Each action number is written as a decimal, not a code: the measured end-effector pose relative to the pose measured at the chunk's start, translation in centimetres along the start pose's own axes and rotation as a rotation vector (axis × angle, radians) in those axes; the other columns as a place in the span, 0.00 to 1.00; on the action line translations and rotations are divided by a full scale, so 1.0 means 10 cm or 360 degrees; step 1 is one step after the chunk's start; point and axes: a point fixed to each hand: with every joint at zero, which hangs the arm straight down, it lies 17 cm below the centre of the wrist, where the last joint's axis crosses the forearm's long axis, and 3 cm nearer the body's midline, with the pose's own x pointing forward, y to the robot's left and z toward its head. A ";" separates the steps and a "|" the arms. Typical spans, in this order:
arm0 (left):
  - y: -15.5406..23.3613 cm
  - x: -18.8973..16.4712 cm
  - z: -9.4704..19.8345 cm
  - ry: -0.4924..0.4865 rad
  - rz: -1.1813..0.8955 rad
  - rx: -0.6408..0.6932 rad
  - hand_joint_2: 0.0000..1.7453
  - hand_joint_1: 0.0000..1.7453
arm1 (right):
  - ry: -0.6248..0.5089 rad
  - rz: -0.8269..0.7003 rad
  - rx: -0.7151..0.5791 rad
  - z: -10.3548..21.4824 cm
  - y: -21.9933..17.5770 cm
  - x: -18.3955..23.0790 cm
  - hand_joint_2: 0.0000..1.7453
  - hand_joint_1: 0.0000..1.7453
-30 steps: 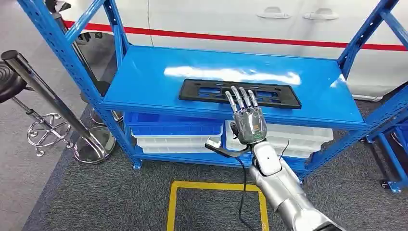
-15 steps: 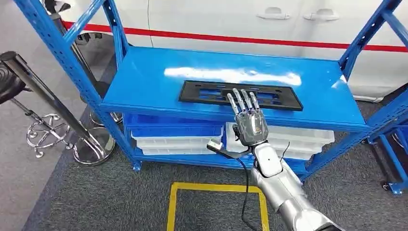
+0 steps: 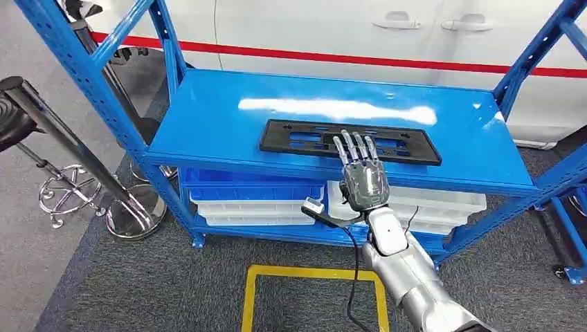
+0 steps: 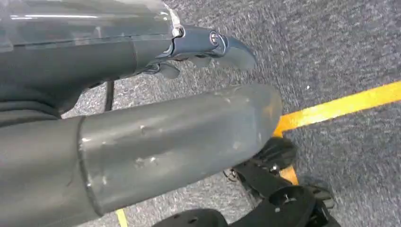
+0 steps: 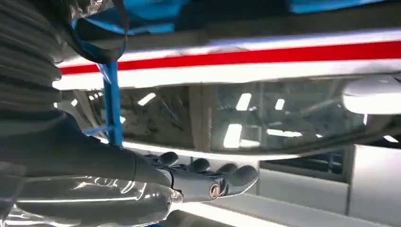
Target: Take the parts from the cabinet and place them on the table.
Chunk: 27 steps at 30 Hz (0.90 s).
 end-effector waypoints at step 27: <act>0.02 -0.02 0.01 0.0006 -0.0016 0.0004 0.00 0.00 | 0.0084 0.0031 0.0065 0.10 0.15 -0.25 1.00 0.00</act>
